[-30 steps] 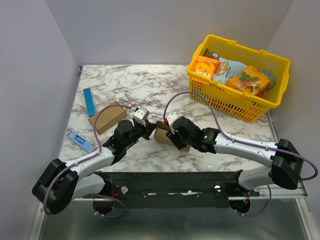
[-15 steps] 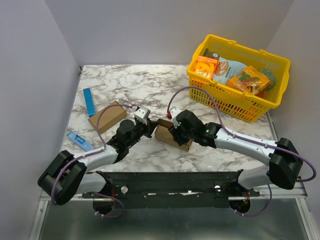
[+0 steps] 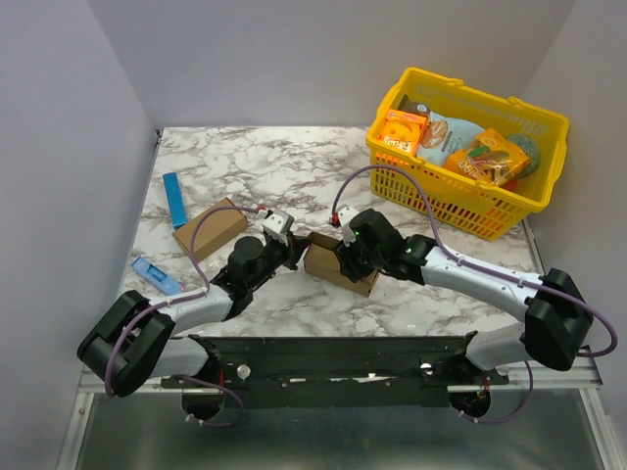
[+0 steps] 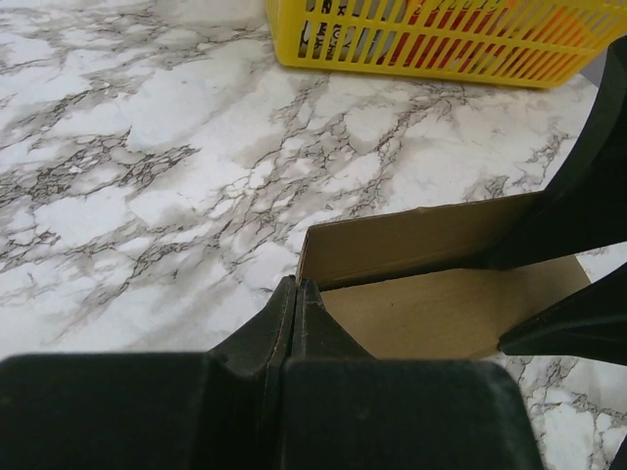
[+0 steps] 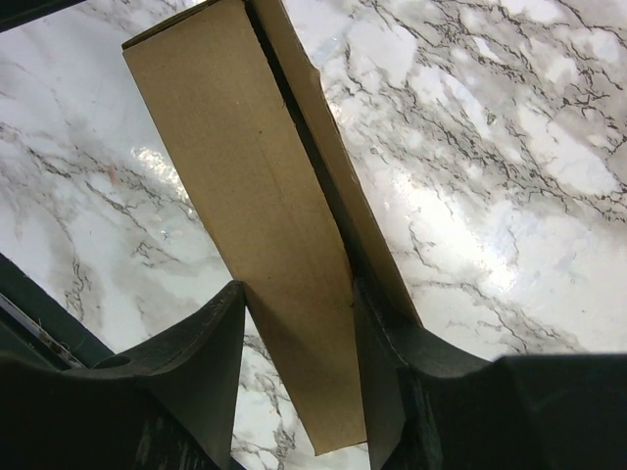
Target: Fold the paper box
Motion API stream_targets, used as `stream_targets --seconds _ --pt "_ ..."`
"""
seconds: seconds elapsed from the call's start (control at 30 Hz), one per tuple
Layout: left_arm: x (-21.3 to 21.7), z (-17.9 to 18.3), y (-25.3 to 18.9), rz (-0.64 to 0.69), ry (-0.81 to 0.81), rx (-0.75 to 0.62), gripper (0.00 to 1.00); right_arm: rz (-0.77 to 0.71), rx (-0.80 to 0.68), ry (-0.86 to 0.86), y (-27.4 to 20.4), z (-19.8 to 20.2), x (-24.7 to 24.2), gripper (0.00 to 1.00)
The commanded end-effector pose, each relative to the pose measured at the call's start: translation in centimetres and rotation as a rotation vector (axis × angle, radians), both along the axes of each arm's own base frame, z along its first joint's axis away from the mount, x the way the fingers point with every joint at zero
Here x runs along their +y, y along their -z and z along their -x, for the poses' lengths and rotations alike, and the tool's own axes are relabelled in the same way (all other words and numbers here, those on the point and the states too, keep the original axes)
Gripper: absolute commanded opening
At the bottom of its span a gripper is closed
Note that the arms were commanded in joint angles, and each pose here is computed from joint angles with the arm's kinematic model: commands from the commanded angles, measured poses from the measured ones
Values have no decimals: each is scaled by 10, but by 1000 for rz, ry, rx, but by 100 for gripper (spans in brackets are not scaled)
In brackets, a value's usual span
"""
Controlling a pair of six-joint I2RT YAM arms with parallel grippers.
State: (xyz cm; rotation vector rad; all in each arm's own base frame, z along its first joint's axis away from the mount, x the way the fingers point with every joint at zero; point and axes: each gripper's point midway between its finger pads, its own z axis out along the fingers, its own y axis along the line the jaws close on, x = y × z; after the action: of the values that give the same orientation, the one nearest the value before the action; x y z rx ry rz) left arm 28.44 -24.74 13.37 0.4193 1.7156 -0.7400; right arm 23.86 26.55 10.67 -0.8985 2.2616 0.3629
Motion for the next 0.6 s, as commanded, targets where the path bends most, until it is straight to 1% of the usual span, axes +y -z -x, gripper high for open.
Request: stream_targets --seconds 0.0,0.2,0.33,0.57 --pt "13 24 61 -115 7 165 0 121 44 104 27 -10 -32 52" --pt "20 25 71 -136 -19 186 0 126 48 116 28 -12 -37 52" --pt "24 27 74 -115 -42 179 0 127 49 126 29 -13 -40 52" --pt "25 33 90 -126 -61 206 0 119 47 129 26 -15 -40 52"
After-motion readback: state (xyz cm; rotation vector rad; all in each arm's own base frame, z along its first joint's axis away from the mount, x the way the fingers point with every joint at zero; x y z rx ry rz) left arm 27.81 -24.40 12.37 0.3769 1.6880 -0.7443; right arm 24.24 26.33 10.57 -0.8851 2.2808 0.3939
